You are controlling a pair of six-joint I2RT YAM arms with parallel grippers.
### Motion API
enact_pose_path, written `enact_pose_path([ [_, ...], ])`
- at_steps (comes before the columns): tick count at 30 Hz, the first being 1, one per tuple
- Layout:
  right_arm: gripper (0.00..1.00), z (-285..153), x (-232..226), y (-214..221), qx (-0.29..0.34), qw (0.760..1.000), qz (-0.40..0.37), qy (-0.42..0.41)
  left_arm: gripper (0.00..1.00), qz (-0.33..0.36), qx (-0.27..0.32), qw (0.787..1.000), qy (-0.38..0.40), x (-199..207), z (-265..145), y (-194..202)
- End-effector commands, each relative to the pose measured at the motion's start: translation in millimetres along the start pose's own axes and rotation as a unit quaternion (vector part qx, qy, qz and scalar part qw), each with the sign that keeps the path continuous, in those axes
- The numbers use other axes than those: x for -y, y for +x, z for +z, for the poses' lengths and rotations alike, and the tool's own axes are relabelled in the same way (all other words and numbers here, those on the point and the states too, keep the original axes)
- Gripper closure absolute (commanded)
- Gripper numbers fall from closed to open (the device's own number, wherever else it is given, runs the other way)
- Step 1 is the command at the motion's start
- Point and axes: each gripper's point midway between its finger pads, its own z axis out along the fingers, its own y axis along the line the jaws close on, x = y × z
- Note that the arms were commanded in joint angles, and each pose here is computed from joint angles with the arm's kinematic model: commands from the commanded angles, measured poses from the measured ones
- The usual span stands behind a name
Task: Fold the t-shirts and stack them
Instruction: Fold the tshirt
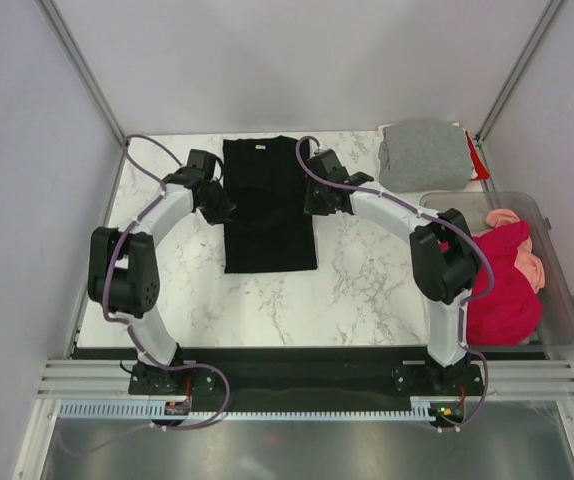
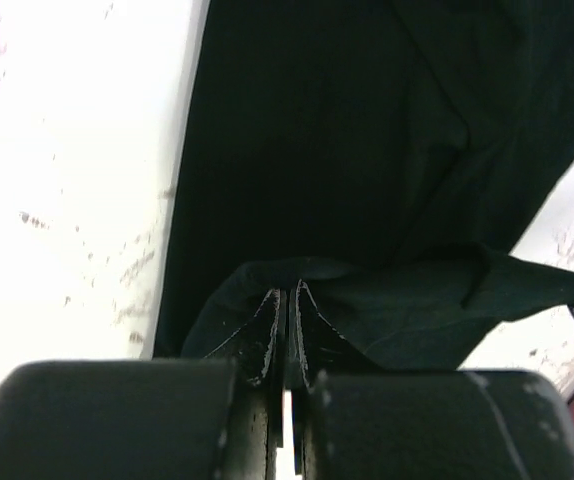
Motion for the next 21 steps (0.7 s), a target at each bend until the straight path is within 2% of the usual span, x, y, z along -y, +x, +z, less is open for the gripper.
enact_pose_path([
  [1, 1.00, 11, -9, -19, 0.004, 1.000, -0.011, -0.029, 0.98, 0.025, 0.012, 0.999, 0.033, 18, 10, -25],
  [2, 1.00, 15, -8, -18, 0.000, 1.000, -0.008, -0.029, 0.94, 0.021, 0.005, 0.999, 0.036, 18, 15, -27],
  [3, 0.85, 24, -7, -19, -0.002, 1.000, -0.008, -0.026, 0.84, 0.018, -0.011, 0.999, 0.032, 15, 27, -23],
  [4, 0.66, 28, -5, -21, -0.010, 0.999, -0.006, -0.033, 0.52, 0.016, -0.014, 0.999, 0.036, 16, 30, -25],
  [5, 0.47, 32, -4, -23, -0.011, 0.999, -0.006, -0.034, 0.34, 0.010, -0.020, 0.999, 0.039, 14, 33, -27],
  [6, 0.35, 37, -4, -30, -0.009, 0.999, -0.007, -0.037, 0.25, 0.007, -0.029, 0.999, 0.040, 12, 37, -27],
  [7, 0.27, 39, 5, -35, -0.013, 0.999, -0.012, -0.030, 0.17, 0.007, -0.032, 0.998, 0.046, 13, 33, -31],
  [10, 0.26, 28, 15, -54, -0.010, 0.999, -0.027, -0.013, 0.10, 0.017, -0.014, 0.999, 0.046, 7, 2, -40],
  [14, 0.26, -11, 2, -61, 0.021, 0.999, -0.028, -0.037, 0.10, 0.038, 0.018, 0.998, 0.047, -7, -45, -26],
  [15, 0.27, -24, -9, -50, 0.018, 0.998, -0.035, -0.053, 0.10, 0.041, 0.004, 0.998, 0.038, -21, -46, -6],
  [17, 0.26, -32, -22, -39, 0.017, 0.997, -0.044, -0.067, 0.11, 0.045, 0.032, 0.997, 0.054, -25, -70, 4],
  [18, 0.27, -32, -25, -27, 0.005, 0.996, -0.048, -0.070, 0.11, 0.041, 0.018, 0.998, 0.046, -39, -63, 25],
  [20, 0.27, -31, -31, -6, -0.019, 0.996, -0.040, -0.078, 0.11, 0.033, 0.036, 0.995, 0.085, -33, -69, 32],
  [21, 0.27, -33, -23, 12, -0.035, 0.996, -0.033, -0.070, 0.11, 0.022, 0.013, 0.996, 0.087, -41, -60, 51],
])
